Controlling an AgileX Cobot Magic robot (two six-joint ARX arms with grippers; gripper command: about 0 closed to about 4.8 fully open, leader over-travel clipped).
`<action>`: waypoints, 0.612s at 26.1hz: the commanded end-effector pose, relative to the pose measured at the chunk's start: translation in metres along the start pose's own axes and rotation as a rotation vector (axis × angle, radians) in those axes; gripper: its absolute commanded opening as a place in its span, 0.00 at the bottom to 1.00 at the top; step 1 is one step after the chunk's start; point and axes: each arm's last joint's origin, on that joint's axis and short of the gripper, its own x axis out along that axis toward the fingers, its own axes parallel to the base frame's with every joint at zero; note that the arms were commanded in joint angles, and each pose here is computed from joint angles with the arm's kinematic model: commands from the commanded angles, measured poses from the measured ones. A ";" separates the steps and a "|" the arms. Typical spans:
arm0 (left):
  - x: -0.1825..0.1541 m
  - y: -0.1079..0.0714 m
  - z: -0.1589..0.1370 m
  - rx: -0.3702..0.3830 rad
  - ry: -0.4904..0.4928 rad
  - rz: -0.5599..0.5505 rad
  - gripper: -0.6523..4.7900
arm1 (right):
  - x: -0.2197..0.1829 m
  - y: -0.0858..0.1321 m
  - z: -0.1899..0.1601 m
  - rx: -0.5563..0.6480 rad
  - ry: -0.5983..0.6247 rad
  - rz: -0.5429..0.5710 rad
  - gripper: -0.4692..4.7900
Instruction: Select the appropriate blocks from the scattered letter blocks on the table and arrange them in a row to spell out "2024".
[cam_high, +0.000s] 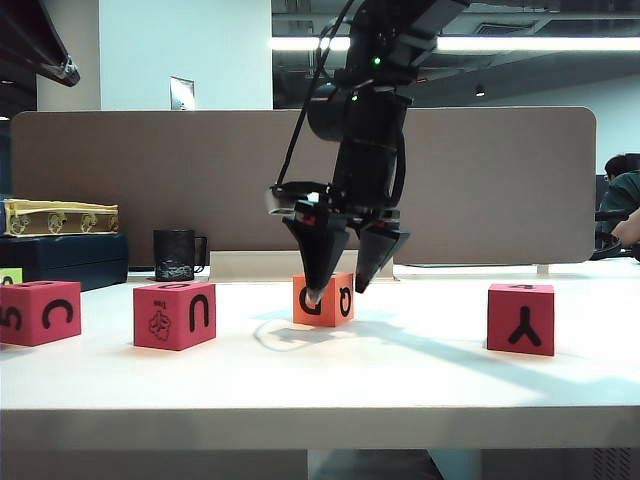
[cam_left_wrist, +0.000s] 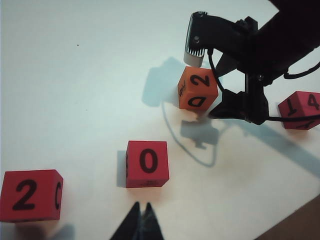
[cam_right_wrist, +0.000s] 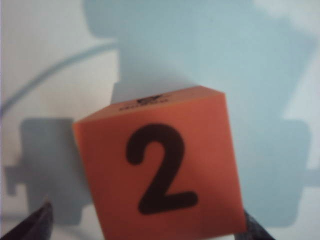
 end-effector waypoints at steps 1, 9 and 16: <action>-0.002 -0.001 0.002 0.004 -0.008 -0.005 0.11 | 0.004 -0.001 0.003 -0.004 -0.021 -0.003 1.00; -0.002 -0.001 0.001 0.003 -0.001 -0.004 0.11 | 0.005 -0.005 0.009 -0.005 -0.073 -0.070 1.00; -0.002 -0.001 0.001 0.006 -0.002 -0.002 0.11 | 0.005 -0.004 0.009 0.010 -0.073 -0.069 0.83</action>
